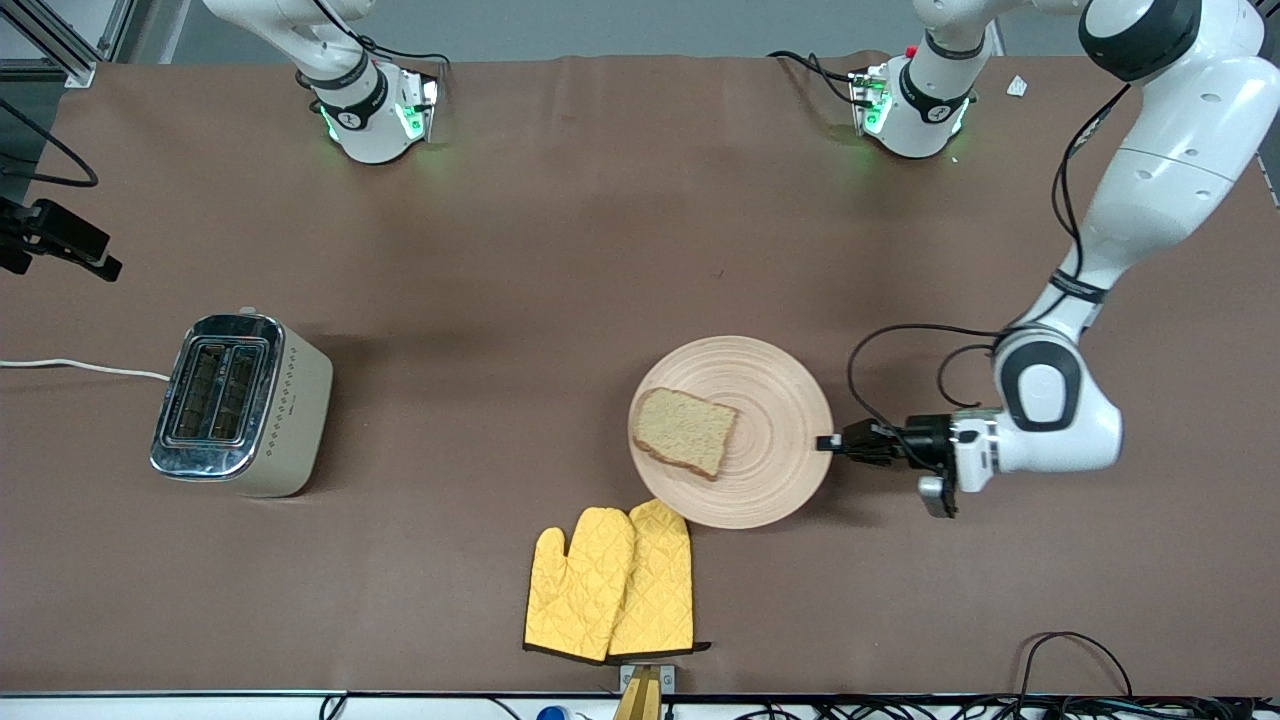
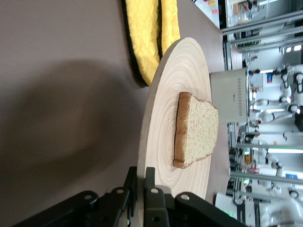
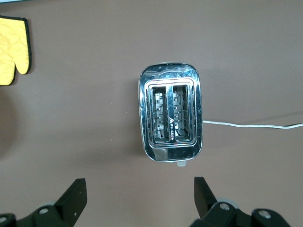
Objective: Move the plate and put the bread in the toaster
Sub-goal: 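Slide the wooden plate with the left gripper toward the table middle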
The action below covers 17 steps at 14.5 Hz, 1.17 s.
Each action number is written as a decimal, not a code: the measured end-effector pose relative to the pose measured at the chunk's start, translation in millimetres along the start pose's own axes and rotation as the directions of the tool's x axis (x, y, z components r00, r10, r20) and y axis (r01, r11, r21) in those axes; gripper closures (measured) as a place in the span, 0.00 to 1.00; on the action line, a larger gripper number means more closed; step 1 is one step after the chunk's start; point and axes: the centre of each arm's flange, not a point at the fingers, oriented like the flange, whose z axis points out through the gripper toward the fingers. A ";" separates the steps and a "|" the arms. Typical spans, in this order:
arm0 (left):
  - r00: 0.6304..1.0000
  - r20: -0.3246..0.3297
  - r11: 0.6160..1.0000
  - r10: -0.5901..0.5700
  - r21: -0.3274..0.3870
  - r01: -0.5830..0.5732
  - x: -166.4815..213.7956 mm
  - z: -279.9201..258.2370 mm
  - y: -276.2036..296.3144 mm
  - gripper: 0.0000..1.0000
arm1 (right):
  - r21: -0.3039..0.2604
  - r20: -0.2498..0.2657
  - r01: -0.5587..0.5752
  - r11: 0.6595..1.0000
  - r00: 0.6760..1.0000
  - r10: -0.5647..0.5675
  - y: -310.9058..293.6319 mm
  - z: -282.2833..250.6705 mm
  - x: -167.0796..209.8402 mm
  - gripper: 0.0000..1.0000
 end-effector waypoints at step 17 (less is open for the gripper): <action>0.988 -0.074 0.990 -0.138 0.031 0.141 -92.9 163.8 53.9 0.91 | 0.000 0.004 0.040 0.999 0.999 -0.040 -3.3 1.7 0.3 0.00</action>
